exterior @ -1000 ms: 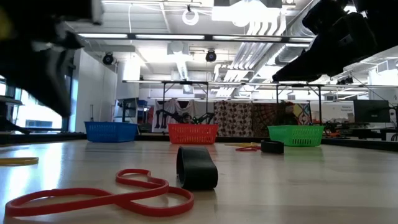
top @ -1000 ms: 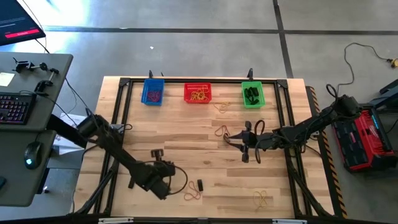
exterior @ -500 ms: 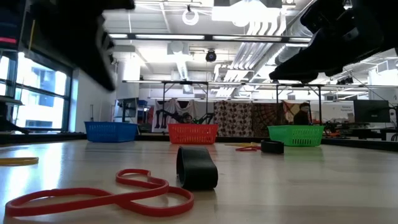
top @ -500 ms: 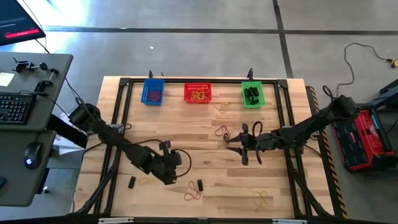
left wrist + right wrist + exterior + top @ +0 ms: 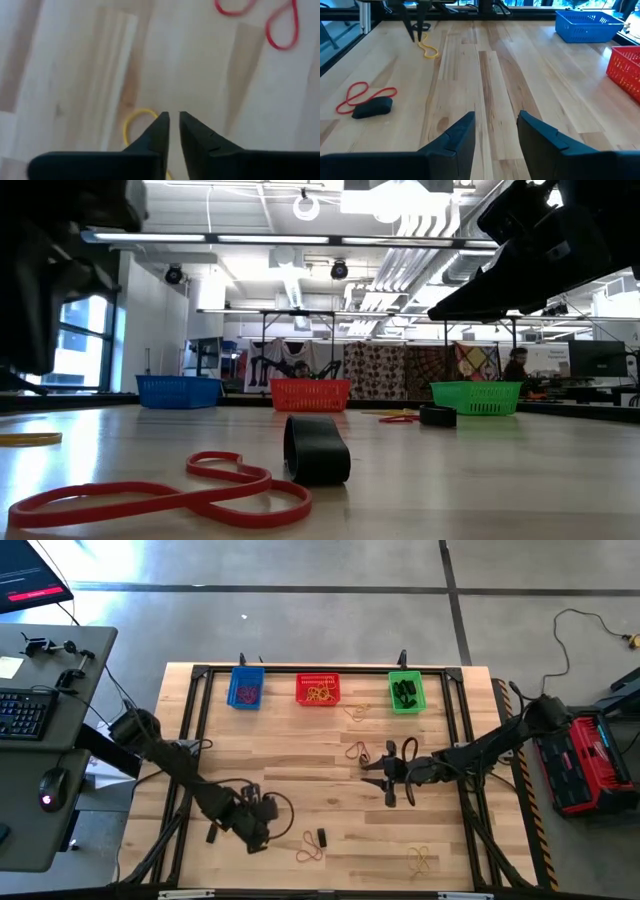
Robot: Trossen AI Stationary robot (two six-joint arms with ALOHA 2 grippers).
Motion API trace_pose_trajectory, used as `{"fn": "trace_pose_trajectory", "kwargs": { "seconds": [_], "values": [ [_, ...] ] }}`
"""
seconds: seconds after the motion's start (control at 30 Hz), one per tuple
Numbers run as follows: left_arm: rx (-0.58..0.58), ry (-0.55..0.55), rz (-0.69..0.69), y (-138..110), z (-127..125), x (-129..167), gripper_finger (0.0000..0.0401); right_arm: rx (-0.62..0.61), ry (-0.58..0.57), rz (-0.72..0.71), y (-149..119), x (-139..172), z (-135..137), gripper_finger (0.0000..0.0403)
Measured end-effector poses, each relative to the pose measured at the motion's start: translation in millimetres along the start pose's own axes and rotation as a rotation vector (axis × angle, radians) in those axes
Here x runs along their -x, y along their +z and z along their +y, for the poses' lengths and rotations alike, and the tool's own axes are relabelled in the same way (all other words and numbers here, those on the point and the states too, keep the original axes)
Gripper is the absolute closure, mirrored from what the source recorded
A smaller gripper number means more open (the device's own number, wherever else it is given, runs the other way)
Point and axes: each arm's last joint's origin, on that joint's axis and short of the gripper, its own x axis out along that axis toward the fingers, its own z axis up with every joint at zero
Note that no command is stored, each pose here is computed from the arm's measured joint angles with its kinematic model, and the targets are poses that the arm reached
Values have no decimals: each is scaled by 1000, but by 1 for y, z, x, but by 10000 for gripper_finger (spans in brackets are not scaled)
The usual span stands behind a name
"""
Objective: Sort rubber bands into baskets
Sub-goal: Put the yellow rubberband into the orange bin
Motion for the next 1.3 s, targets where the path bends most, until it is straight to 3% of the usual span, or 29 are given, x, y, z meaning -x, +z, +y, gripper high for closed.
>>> {"fn": "trace_pose_trajectory", "kwargs": {
  "seconds": [0.27,0.5,1.0,1.13,1.3],
  "values": [
    [115,62,107,-21,-2,5,277,-1,0,-1,0,0,0,267],
    [150,69,144,-27,-3,7,249,0,0,-1,0,0,0,266],
    [85,163,233,-38,-7,-26,252,1,0,1,0,0,0,266],
    [84,161,233,-38,-7,-27,284,1,0,1,0,0,0,266],
    [37,146,214,-39,-10,-27,359,1,0,1,0,0,0,266]
  ]
}}
